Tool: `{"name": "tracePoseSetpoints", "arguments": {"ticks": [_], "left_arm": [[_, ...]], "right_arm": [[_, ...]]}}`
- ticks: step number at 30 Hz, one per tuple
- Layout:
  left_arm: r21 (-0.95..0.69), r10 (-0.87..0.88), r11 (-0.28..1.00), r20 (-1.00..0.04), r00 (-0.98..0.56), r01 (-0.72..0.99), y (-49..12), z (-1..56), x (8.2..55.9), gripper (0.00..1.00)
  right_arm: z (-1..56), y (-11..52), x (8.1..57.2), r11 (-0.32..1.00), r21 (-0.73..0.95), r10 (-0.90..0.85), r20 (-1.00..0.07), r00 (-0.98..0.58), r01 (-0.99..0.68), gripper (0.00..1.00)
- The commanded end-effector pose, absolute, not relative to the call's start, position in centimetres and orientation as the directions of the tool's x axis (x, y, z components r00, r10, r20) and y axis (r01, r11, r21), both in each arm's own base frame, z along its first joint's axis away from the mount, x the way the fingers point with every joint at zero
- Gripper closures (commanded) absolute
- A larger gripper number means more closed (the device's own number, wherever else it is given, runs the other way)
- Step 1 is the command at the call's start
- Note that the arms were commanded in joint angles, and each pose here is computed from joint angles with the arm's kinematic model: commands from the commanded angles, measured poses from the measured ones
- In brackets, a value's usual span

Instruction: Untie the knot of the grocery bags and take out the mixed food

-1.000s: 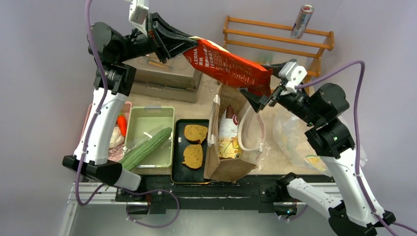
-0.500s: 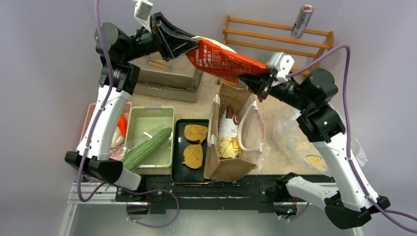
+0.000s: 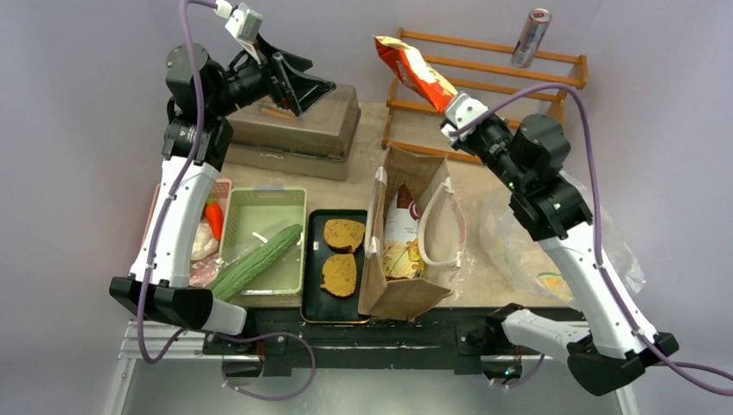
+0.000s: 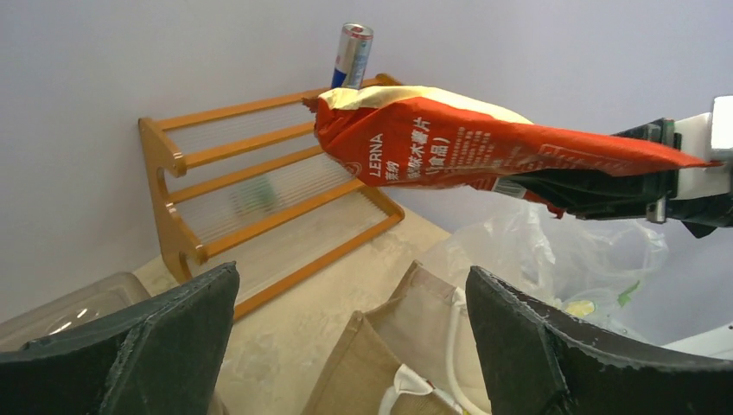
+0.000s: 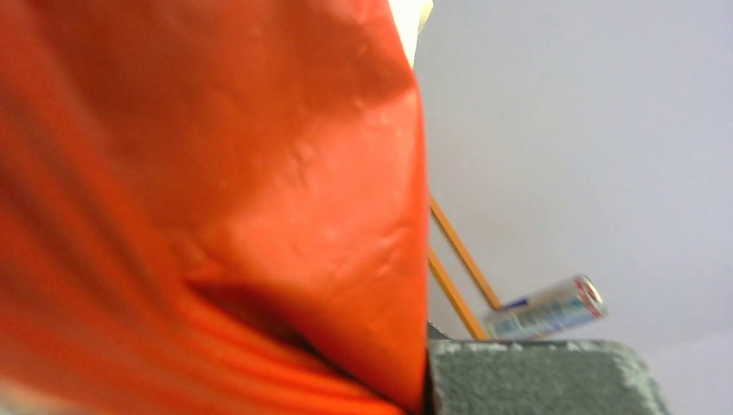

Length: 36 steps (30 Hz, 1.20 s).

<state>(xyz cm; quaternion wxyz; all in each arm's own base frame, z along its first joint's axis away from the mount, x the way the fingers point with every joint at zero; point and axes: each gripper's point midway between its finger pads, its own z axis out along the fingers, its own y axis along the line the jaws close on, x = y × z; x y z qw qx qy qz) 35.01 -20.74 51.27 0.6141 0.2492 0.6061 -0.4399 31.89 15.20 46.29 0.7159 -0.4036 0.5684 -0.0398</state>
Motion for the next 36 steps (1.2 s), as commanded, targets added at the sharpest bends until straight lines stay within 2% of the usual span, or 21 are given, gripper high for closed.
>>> {"name": "tracePoseSetpoints", "arguments": {"ticks": [1,4,8,13,22,30,36], "left_arm": [[-0.191,-0.22,0.542,-0.972,-0.081,0.819,-19.7,51.5,34.5,0.0],[-0.192,-0.218,0.542,-0.972,-0.084,0.818,-19.7,51.3,34.1,0.0],[-0.197,-0.212,0.543,-0.973,-0.094,0.816,-19.6,50.8,33.7,0.0],[-0.205,-0.212,0.548,-0.972,-0.103,0.811,-19.5,50.4,33.5,0.0],[-0.204,-0.205,0.548,-0.973,-0.105,0.811,-19.4,50.1,33.4,0.0],[-0.24,-0.229,0.536,-0.964,-0.134,0.809,-19.7,50.2,34.0,0.0],[-0.229,-0.217,0.552,-0.968,-0.127,0.802,-19.5,50.0,33.9,0.0]], "right_arm": [[46.4,11.8,35.2,0.57,-0.802,-0.737,-0.595,0.321,-0.177,1.0],[45.6,10.3,37.4,0.556,-0.815,-0.771,-0.579,0.263,-0.164,1.0],[43.6,9.9,39.0,0.517,-0.816,-0.785,-0.572,0.236,-0.257,1.0],[40.0,9.2,41.2,0.448,-0.843,-0.838,-0.512,0.188,-0.298,1.0],[35.9,6.4,44.0,0.382,-0.888,-0.9,-0.42,0.113,-0.257,1.0],[36.3,6.5,47.0,0.446,-0.878,-0.878,-0.467,0.105,-0.171,1.0],[34.7,6.8,49.2,0.401,-0.902,-0.901,-0.42,0.111,-0.157,1.0]]}}
